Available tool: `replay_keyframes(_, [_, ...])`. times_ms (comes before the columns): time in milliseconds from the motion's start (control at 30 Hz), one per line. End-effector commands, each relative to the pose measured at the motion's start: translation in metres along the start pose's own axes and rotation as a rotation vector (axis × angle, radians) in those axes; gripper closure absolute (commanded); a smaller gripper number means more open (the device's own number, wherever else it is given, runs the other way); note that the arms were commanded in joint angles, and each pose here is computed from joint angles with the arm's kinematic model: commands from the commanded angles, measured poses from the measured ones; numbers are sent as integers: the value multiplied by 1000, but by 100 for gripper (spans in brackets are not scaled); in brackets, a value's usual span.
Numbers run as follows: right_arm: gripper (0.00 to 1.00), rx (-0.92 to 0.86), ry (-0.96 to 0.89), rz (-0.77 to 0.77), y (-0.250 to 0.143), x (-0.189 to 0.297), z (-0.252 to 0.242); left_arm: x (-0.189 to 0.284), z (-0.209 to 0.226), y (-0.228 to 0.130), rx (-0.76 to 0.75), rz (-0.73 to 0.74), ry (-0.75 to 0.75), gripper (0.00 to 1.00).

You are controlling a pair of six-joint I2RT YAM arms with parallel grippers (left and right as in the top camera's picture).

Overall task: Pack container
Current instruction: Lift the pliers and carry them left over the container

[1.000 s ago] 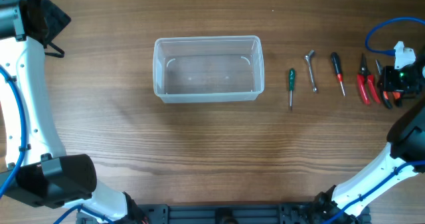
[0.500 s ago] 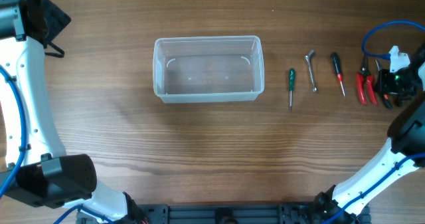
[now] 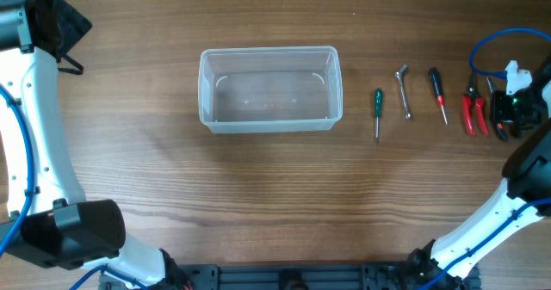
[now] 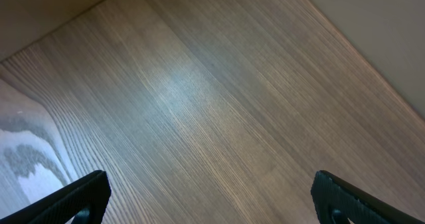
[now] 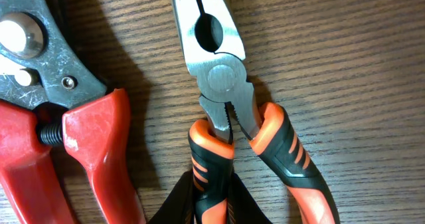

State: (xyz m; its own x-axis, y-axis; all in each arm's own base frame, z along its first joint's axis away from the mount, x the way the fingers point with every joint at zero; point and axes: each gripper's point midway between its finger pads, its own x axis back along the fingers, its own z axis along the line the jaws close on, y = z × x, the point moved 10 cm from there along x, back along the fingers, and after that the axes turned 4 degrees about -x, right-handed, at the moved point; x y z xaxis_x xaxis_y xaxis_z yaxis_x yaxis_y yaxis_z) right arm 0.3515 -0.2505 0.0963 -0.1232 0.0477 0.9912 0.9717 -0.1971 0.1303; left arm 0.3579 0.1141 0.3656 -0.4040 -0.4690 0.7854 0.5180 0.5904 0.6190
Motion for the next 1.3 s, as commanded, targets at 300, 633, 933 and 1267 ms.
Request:
replay_keyframes(300, [96,-82,52,28,-4,-13,2,3,2,3,4,-10,-4,0])
replay_keyframes(633, [96,-146,151,-209,22,73,7,3,2,3,4,-10,-4,0])
replay_keyframes(933, [96,22,275,-632,11,254,96,3,2,3,4,-10,-4,0])
replay_keyframes(1267, [96,658,468,-682,-24,296,289,3,2,3,4,-10,-4,0])
